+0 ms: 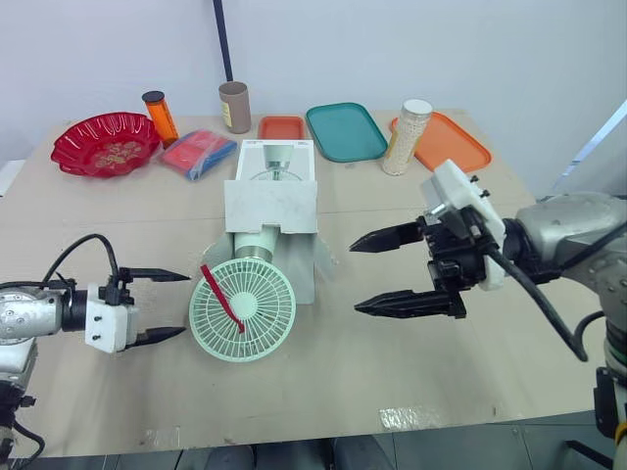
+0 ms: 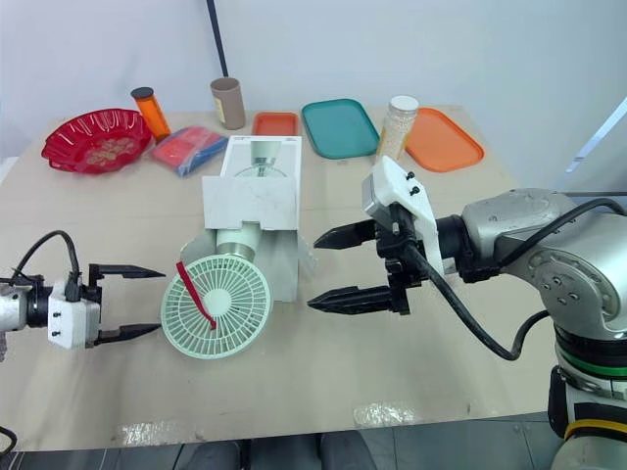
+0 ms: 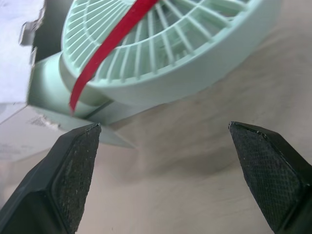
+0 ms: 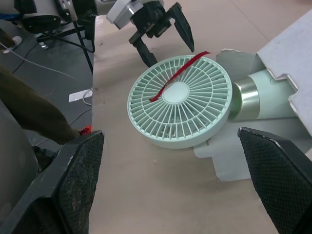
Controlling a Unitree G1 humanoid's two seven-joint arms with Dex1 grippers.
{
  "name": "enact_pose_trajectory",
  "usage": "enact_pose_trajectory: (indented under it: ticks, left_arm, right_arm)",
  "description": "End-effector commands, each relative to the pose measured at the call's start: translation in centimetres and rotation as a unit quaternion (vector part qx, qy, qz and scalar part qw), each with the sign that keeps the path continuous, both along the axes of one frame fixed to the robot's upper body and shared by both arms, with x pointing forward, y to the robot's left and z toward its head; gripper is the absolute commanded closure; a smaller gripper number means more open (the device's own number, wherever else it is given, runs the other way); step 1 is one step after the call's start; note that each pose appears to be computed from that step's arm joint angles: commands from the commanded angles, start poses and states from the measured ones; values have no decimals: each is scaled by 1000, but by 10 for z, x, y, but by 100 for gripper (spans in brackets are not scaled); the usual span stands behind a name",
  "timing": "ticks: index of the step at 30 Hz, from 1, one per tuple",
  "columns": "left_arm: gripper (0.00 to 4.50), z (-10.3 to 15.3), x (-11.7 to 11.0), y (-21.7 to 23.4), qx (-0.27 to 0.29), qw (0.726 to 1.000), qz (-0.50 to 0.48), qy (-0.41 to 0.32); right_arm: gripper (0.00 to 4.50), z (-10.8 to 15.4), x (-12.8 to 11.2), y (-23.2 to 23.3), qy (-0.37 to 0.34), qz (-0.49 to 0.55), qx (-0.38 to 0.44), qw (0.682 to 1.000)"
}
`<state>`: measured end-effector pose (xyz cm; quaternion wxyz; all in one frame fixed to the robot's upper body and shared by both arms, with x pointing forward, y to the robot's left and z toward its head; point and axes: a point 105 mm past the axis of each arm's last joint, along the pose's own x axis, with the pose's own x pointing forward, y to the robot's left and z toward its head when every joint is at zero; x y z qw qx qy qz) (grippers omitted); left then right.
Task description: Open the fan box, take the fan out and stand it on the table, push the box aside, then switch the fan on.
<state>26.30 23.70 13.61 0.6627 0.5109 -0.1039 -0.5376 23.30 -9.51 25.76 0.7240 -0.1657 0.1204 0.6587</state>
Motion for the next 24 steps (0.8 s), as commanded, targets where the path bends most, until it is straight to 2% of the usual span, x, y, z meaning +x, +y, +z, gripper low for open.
enact_pose_trajectory:
  ticks: [1, 10, 14, 18, 24]
  left_arm:
    - [0, 10, 2, -2, 6, 999, -21, -49]
    - [0, 9, -1, -3, 15, 997, -40, -65]
    - [0, 12, -5, -6, 24, 993, -64, -96]
    - [0, 25, -4, -14, 34, 976, -103, -190]
    - [0, 22, 3, -22, 41, 962, -128, -236]
  right_arm:
    - [2, 15, 0, 0, -29, -5, 14, 999]
    - [2, 23, 6, 8, -22, -19, 59, 998]
    - [2, 23, 5, 10, -14, -18, 67, 997]
    - [2, 21, 3, 11, -13, -16, 66, 998]
    - [2, 20, 2, 12, -13, -14, 67, 998]
